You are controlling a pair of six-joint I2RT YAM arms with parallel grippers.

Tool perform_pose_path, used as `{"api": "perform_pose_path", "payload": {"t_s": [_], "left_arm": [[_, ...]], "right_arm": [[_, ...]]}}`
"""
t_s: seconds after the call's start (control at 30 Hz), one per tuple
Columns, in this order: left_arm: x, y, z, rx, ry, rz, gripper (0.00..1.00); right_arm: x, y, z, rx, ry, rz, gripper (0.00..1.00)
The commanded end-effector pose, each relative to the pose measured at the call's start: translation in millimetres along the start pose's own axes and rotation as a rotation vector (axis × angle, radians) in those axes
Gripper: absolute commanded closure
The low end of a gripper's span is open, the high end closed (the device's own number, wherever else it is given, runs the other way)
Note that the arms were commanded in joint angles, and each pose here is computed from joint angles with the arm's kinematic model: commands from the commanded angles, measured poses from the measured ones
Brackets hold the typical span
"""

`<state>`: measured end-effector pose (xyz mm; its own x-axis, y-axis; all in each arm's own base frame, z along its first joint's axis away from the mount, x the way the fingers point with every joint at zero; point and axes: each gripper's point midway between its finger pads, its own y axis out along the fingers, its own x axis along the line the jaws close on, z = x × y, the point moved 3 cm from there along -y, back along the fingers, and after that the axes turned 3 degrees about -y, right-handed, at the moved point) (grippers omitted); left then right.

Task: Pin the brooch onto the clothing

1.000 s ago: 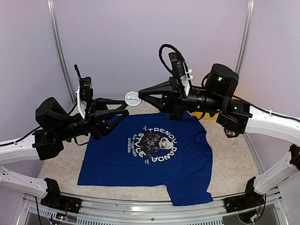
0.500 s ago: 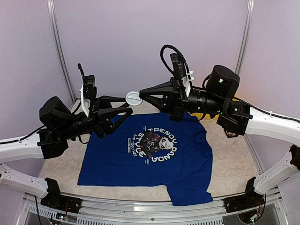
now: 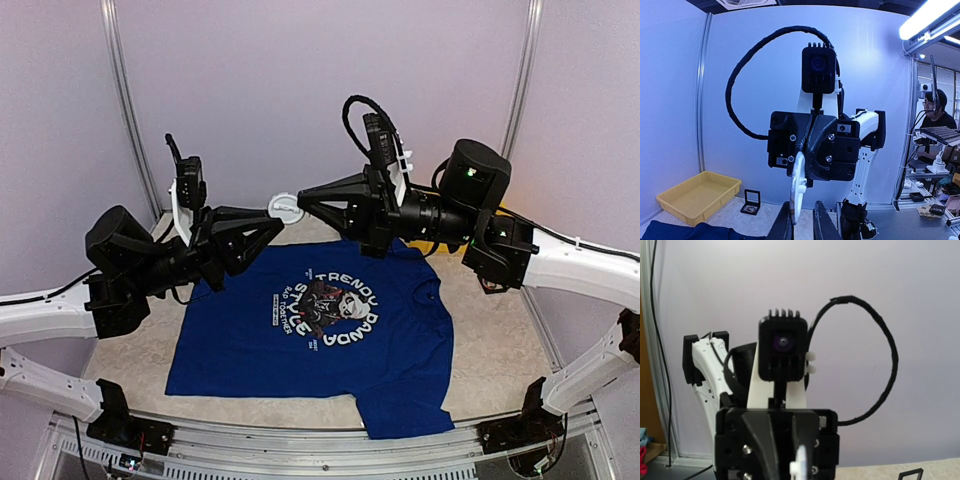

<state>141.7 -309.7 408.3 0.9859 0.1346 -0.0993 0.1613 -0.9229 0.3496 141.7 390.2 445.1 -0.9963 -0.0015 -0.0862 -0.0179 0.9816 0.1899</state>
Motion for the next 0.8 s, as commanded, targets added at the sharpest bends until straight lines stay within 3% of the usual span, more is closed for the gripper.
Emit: {"api": "perform_pose_path", "payload": {"t_s": [0.0, 0.17, 0.5, 0.6, 0.7, 0.77], "left_arm": [[-8, 4, -14, -0.05, 0.011, 0.044, 0.87], [-5, 5, -13, -0.049, 0.014, 0.027, 1.0], [4, 1, -6, -0.007, 0.03, -0.048, 1.0], [21, -4, 6, 0.091, 0.068, -0.174, 1.0], [37, -12, 21, 0.228, 0.114, -0.295, 1.0], [43, -18, 28, 0.32, 0.138, -0.342, 1.0]], "right_arm": [[5, -4, -5, -0.01, -0.01, 0.004, 1.0], [6, -3, -4, -0.006, -0.006, -0.002, 1.0], [8, -6, 10, 0.081, -0.01, -0.015, 1.0], [5, -19, 5, 0.134, -0.049, 0.04, 0.56], [4, -42, 11, 0.236, -0.065, 0.055, 0.28], [-1, -54, 20, 0.327, -0.054, 0.083, 0.18]]}}
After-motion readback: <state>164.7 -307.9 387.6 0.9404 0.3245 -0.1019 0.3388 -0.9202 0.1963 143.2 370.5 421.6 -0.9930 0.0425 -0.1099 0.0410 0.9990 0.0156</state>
